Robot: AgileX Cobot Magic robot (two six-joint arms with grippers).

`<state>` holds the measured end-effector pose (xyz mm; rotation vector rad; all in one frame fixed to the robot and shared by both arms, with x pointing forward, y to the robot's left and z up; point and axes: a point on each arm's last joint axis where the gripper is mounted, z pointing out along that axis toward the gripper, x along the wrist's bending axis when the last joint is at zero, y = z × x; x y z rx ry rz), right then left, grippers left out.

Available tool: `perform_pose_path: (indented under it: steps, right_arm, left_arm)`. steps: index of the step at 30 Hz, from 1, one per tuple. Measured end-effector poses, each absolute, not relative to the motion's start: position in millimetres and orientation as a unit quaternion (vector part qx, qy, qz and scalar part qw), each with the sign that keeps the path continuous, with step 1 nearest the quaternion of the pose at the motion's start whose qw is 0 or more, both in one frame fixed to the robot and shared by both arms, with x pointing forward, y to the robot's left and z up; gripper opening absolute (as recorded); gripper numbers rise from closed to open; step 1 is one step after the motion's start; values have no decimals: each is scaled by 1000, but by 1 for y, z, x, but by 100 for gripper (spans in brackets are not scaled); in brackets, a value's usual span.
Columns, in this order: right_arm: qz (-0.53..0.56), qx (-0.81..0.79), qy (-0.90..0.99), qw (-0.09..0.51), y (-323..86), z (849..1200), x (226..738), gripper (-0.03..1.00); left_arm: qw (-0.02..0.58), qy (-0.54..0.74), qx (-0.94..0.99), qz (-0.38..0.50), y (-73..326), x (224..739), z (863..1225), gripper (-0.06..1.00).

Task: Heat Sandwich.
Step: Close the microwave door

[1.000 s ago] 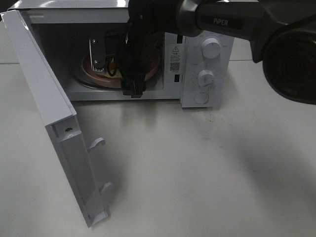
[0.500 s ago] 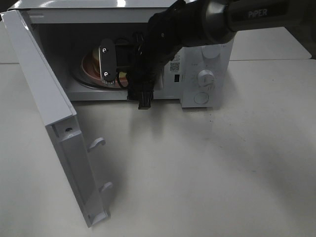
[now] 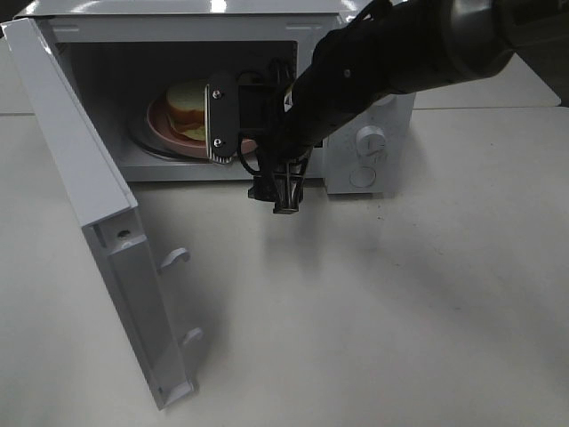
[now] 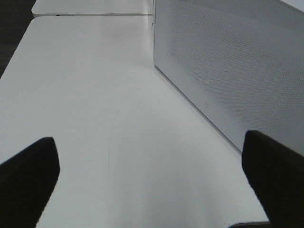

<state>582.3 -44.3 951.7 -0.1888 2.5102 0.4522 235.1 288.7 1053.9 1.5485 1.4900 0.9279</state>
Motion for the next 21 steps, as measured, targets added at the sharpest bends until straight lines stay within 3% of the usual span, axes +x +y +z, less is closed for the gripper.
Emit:
perform_pose_path:
  steps: [16,21]
  right_arm:
    - [184,5,947,264,-82,975,532,86]
    - [168,56,959,222,-98,972,511,85]
  left_arm:
    - [390,586,609,365,289,235,1054,99]
    - [390,586,609,365,289,235,1054,99]
